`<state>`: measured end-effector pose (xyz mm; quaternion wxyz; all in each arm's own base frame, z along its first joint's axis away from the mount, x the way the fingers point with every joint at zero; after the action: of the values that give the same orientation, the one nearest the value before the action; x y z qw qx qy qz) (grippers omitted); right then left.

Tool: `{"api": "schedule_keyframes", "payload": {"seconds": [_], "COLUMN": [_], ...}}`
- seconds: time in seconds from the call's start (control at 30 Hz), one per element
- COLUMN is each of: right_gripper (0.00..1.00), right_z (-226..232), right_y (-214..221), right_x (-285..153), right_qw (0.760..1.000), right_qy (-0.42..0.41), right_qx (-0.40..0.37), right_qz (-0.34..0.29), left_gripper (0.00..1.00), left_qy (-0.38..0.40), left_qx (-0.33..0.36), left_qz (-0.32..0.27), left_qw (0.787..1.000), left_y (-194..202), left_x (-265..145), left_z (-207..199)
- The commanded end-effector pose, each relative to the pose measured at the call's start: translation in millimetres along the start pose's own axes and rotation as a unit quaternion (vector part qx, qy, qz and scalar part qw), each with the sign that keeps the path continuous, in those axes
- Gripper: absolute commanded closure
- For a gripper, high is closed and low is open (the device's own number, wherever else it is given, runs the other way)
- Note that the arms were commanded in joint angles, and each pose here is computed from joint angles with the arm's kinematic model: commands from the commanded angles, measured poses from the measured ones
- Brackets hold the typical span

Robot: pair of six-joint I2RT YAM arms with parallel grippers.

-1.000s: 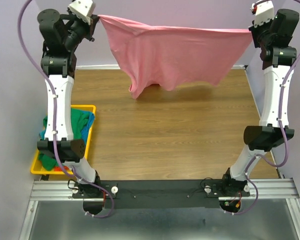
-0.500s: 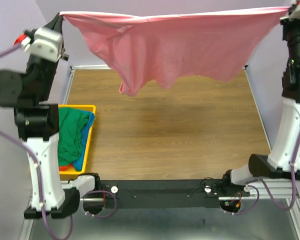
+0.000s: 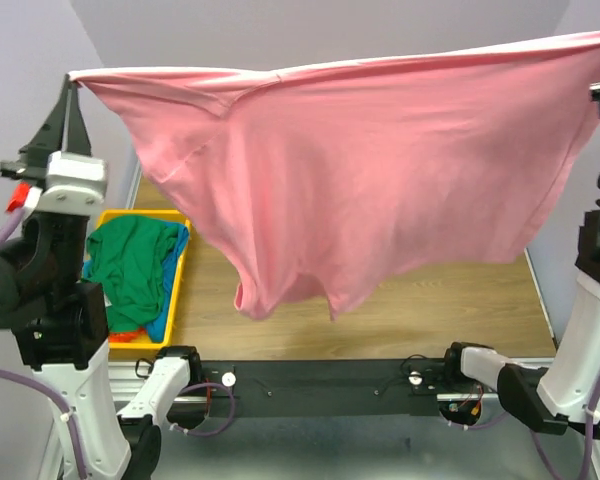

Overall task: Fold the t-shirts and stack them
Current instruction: Flatten out the tshirt

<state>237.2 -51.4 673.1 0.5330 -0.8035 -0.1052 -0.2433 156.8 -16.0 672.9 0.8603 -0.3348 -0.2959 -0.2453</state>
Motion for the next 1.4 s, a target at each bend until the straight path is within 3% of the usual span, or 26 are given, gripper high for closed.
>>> {"api": "schedule_keyframes", "payload": {"seconds": [0.0,0.1,0.13,0.33,0.5,0.53,0.63,0.67,0.93,1.03,1.07,1.13,1.2,1.23,1.37], "right_gripper": [1.00,1.00,0.99,0.99,0.99,0.99,0.99,0.99,1.00,0.99,0.99,1.00,0.99,0.99,0.99], "right_z": [42,70,86,155,194,198,208,211,218,219,220,219,221,222,229], "right_y": [126,186,227,360,450,461,496,505,548,561,570,587,596,604,625], "right_x": [23,19,14,-22,-55,-59,-65,-66,-61,-52,-45,-31,-24,-17,-10], "right_qw": [0.987,0.973,0.961,0.898,0.844,0.837,0.823,0.819,0.806,0.807,0.808,0.810,0.810,0.812,0.809], "right_qy": [-0.056,-0.101,-0.122,-0.234,-0.283,-0.286,-0.290,-0.291,-0.271,-0.255,-0.247,-0.221,-0.211,-0.204,-0.191], "right_qx": [-0.026,-0.025,-0.022,0.003,0.014,0.013,0.010,0.010,0.006,0.007,0.009,0.005,0.009,0.008,0.016], "right_qz": [0.145,0.204,0.247,0.372,0.456,0.466,0.488,0.495,0.526,0.533,0.535,0.543,0.547,0.547,0.555], "left_gripper": [1.00,1.00,1.00,1.00,1.00,1.00,1.00,1.00,1.00,1.00,1.00,1.00,1.00,1.00,1.00], "left_qy": [0.113,0.203,0.238,0.381,0.438,0.452,0.454,0.464,0.473,0.462,0.468,0.450,0.458,0.447,0.452], "left_qx": [0.011,-0.020,-0.044,-0.098,-0.129,-0.136,-0.153,-0.160,-0.177,-0.178,-0.179,-0.172,-0.171,-0.168,-0.170], "left_qz": [0.108,0.147,0.163,0.254,0.331,0.355,0.383,0.401,0.427,0.419,0.430,0.425,0.437,0.428,0.432], "left_qw": [0.988,0.968,0.957,0.883,0.826,0.807,0.790,0.774,0.750,0.761,0.751,0.766,0.755,0.767,0.762], "left_y": [79,124,141,221,277,294,313,326,368,376,387,403,420,421,440], "left_x": [1,-5,-9,-51,-83,-90,-85,-91,-68,-43,-47,-10,-13,2,0], "left_z": [-67,-124,-148,-290,-367,-390,-409,-425,-472,-476,-490,-497,-516,-513,-536]}}
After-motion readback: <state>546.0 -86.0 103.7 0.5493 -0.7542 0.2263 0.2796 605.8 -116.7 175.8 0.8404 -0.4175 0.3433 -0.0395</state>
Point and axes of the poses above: each gripper's point midway between its finger pads, its own x axis out along the fingers, its own z axis along the line the jaws close on, y = z × x, the point moved 2 cm from there along -x, back along the fingers, and after that the axes turned 15 degrees about x, right-handed, at the moved point
